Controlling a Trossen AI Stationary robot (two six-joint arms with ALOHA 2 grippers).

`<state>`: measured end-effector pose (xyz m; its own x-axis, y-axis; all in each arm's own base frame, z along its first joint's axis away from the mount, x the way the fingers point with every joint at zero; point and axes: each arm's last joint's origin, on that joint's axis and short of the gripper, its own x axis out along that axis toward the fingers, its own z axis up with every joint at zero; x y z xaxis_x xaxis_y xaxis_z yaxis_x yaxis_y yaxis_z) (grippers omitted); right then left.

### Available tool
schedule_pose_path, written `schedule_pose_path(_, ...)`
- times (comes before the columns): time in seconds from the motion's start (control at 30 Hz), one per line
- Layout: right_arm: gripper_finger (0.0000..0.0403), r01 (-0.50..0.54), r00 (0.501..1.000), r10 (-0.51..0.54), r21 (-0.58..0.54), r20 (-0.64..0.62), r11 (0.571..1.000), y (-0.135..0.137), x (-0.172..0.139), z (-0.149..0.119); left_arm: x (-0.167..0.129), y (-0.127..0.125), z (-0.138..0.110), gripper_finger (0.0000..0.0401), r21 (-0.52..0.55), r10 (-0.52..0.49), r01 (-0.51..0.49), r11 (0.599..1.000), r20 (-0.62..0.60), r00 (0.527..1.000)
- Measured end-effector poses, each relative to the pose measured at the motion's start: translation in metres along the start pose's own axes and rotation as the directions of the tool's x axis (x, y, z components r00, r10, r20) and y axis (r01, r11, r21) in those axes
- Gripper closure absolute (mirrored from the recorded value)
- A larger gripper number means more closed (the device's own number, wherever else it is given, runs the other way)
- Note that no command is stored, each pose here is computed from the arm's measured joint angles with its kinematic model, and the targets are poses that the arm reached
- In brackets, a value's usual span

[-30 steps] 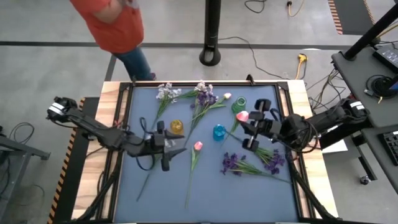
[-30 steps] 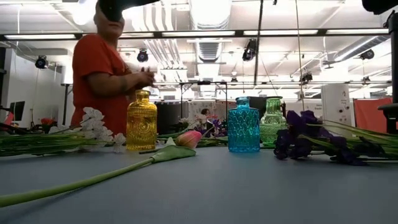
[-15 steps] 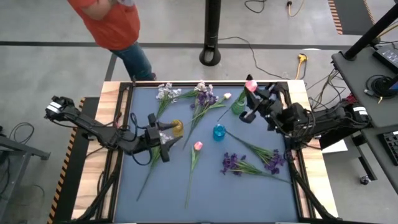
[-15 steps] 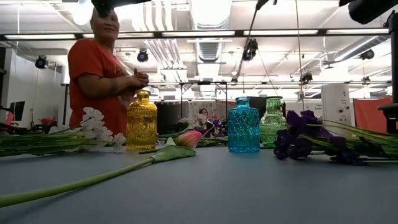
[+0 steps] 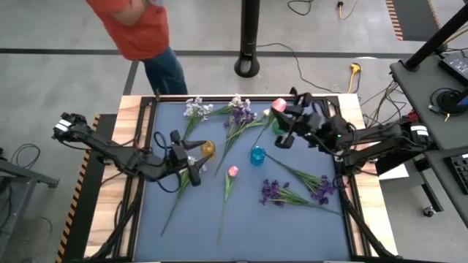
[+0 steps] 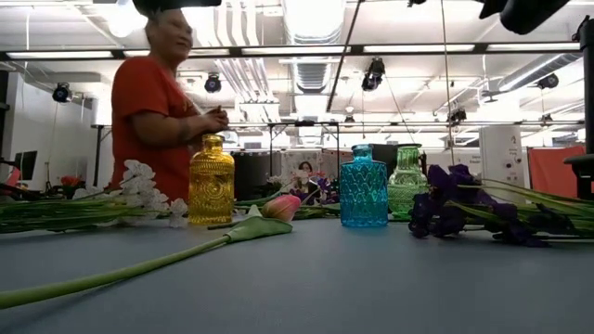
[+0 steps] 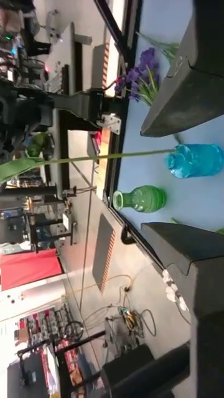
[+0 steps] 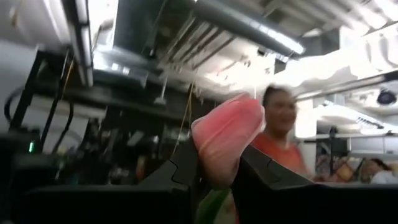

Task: Sort flowers into vase by color
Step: Put the bottom right pink tulip into the blue flower vase

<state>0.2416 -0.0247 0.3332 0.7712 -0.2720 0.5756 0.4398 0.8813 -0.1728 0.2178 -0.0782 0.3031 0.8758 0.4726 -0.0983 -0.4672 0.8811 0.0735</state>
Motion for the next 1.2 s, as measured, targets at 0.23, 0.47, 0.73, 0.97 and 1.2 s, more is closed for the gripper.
schedule_pose_path(0.23, 0.034, -0.018, 0.996, 0.014, -0.038, -0.093, 0.999, -0.002, 0.012, 0.01, -0.001, 0.002, -0.007, 0.0182, -0.018, 0.01, -0.012, 1.0, -0.086, 0.996)
schedule_pose_path(0.47, 0.034, -0.036, 0.988, 0.018, -0.117, -0.152, 0.993, -0.001, 0.008, 0.003, -0.001, 0.002, -0.007, 0.0182, -0.038, 0.01, -0.014, 0.999, -0.089, 0.996)
schedule_pose_path(0.73, 0.034, -0.039, 0.984, 0.006, -0.184, -0.177, 0.982, -0.001, 0.006, -0.003, -0.001, 0.001, -0.007, 0.0182, -0.038, 0.01, -0.013, 0.999, -0.089, 0.996)
schedule_pose_path(0.97, 0.0339, -0.059, 0.976, 0.017, -0.185, -0.218, 0.981, 0.002, 0.005, -0.012, -0.001, 0.001, -0.007, 0.0182, -0.038, 0.01, -0.013, 0.999, -0.089, 0.996)
schedule_pose_path(1.2, 0.0339, -0.096, 0.958, 0.04, -0.187, -0.285, 0.978, 0.006, 0.002, -0.022, -0.001, 0.001, -0.007, 0.0182, -0.037, 0.01, -0.013, 0.999, -0.089, 0.996)
